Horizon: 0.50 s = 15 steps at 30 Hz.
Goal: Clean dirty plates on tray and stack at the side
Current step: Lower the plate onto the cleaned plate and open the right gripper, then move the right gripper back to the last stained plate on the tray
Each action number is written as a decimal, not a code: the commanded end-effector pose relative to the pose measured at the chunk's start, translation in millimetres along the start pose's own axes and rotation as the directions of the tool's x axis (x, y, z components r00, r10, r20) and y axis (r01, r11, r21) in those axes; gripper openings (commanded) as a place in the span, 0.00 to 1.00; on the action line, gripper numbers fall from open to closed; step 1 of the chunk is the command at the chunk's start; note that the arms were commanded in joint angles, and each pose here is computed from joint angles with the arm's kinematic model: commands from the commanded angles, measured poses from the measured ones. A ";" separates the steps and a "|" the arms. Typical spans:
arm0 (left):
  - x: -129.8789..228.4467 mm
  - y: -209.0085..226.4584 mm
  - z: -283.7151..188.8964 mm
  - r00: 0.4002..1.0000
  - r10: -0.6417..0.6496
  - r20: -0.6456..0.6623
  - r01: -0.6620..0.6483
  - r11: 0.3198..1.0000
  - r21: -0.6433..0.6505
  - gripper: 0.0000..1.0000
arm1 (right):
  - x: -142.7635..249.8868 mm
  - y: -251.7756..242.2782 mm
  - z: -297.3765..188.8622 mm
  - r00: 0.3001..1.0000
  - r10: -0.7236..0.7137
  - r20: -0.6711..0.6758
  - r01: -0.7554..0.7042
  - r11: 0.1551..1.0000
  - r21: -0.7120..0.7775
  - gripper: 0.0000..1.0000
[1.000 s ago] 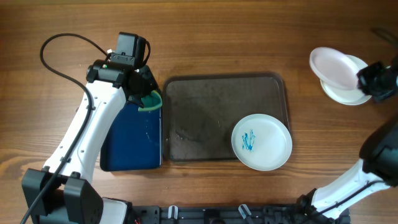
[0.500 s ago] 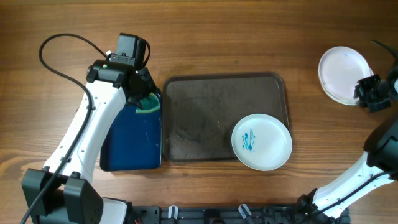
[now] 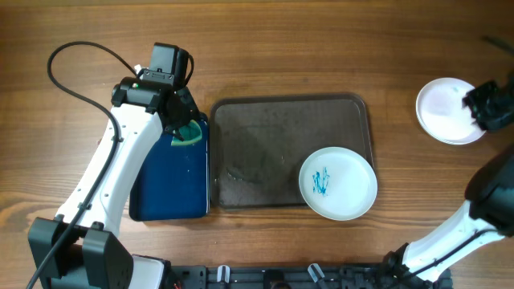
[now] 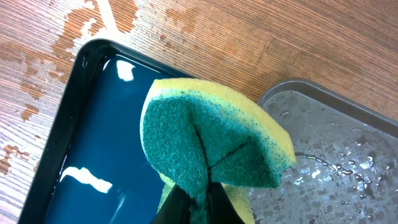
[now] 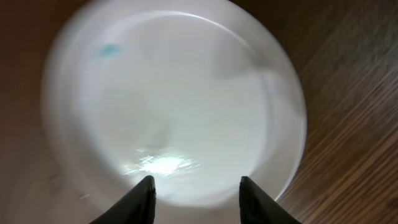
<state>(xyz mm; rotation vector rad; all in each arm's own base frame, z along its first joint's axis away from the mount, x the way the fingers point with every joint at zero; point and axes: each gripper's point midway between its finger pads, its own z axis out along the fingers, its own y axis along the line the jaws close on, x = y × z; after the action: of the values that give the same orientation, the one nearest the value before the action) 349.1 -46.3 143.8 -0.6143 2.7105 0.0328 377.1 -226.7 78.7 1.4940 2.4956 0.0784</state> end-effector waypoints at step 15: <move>-30.6 54.7 6.6 0.991 -0.127 0.037 0.130 0.986 -0.101 0.04 | 197.6 70.4 -39.4 0.792 -0.526 -0.310 0.512 0.849 -0.134 0.21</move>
<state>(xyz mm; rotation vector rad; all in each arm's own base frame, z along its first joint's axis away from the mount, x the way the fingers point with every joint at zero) 352.1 -2.7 144.4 -0.7618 2.6616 0.1085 358.2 -49.5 115.9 0.8535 2.9450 0.2723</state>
